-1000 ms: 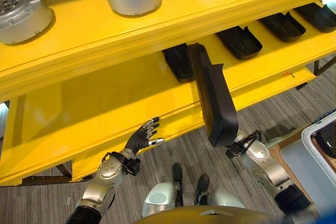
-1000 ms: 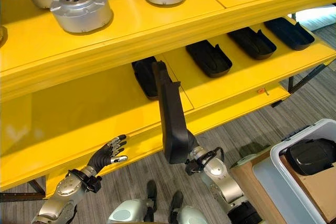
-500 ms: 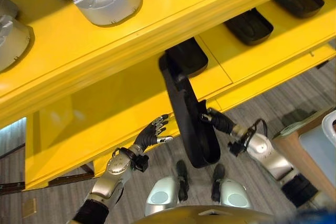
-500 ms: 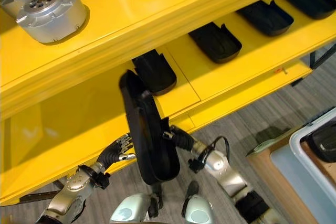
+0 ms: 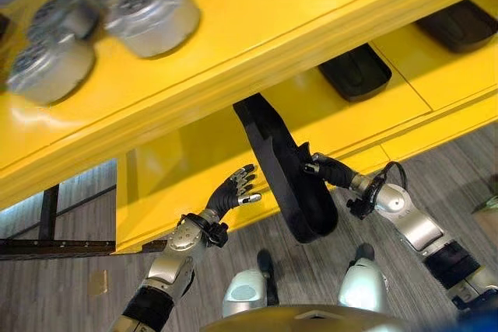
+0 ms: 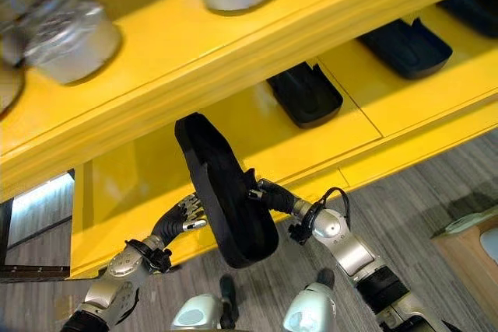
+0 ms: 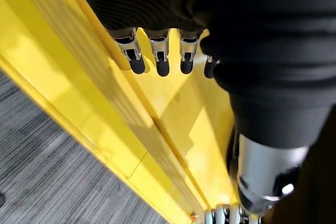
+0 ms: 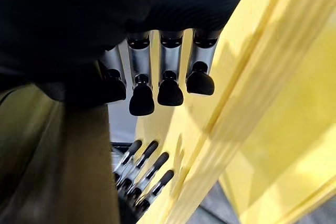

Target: Move parts from the plastic box to the shelf.

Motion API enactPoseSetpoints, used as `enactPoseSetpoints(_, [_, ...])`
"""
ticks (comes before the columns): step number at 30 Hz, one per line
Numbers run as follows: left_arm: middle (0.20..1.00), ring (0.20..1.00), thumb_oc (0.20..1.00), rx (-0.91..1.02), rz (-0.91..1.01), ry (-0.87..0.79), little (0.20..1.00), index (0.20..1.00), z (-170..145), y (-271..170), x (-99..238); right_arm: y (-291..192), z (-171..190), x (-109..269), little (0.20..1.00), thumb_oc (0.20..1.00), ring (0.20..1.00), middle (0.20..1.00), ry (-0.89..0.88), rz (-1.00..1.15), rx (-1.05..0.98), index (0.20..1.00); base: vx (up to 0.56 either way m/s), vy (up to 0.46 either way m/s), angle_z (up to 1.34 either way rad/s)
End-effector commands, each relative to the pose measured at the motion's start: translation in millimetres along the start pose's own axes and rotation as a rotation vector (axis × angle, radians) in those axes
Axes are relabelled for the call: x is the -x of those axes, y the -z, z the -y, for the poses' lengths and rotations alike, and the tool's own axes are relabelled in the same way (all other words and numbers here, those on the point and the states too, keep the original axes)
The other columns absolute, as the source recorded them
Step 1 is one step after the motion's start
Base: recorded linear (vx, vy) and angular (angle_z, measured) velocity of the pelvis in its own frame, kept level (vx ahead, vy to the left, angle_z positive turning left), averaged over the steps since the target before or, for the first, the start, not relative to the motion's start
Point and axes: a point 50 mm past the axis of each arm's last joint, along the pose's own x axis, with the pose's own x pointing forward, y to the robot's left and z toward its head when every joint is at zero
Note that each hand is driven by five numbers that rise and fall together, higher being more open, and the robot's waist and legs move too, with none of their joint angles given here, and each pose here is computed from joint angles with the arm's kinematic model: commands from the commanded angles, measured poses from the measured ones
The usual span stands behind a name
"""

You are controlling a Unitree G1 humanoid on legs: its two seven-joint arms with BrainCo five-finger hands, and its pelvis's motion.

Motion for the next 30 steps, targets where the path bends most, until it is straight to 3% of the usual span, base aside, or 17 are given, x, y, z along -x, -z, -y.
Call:
enactPoseSetpoints(1, [1.0,1.0,1.0,-0.057,0.031,-0.034,1.0,1.0,-9.3,-9.7,11.1,-27.0,-9.0,-17.2,0.2,0.2,0.2,0.2,-0.01,0.156,-0.056,0.2,-0.06,0.212,0.19])
enactPoseSetpoints(7, [1.0,1.0,1.0,-0.12,0.014,-0.007,1.0,1.0,-16.3,-14.1,17.1,-15.8,-8.5,-23.1,0.2,0.2,0.2,0.2,0.076,0.101,-0.143,0.2,-0.08,0.078,0.28])
enactPoseSetpoints(13, [1.0,1.0,1.0,-0.125,0.049,0.004,1.0,1.0,-14.1,-24.3,11.9,-7.5,2.1,-23.1,0.2,0.2,0.2,0.2,0.189,0.031,-0.107,0.2,-0.09,0.0,0.14])
enactPoseSetpoints(16, [1.0,1.0,1.0,-0.165,0.056,0.066,1.0,1.0,-7.5,-31.0,2.1,-8.7,23.9,-22.2,0.2,0.2,0.2,0.2,0.324,-0.009,-0.063,0.2,-0.1,-0.038,0.14])
enactPoseSetpoints(18, [1.0,1.0,1.0,-0.208,0.02,0.191,1.0,1.0,6.5,-29.4,-7.9,4.6,34.4,-10.7,0.2,0.2,0.2,0.2,0.442,-0.073,-0.092,0.2,0.06,-0.173,1.25])
enactPoseSetpoints(22, [1.0,1.0,1.0,-0.173,0.014,0.14,1.0,1.0,2.7,-32.1,-13.7,1.7,53.4,-7.7,0.2,0.2,0.2,0.2,0.413,-0.099,-0.049,0.2,0.05,-0.19,1.51])
enactPoseSetpoints(27, [1.0,1.0,1.0,-0.122,0.045,0.051,1.0,1.0,-2.9,-30.3,-6.8,-27.0,67.2,-34.2,0.2,0.2,0.2,0.2,0.351,-0.059,0.099,0.2,0.02,-0.182,-1.28])
enactPoseSetpoints(30, [1.0,1.0,1.0,-0.123,0.018,0.064,1.0,1.0,-1.6,-23.5,-4.9,-29.1,80.8,-39.8,0.2,0.2,0.2,0.2,0.389,-0.097,0.069,0.2,0.15,-0.088,-0.36])
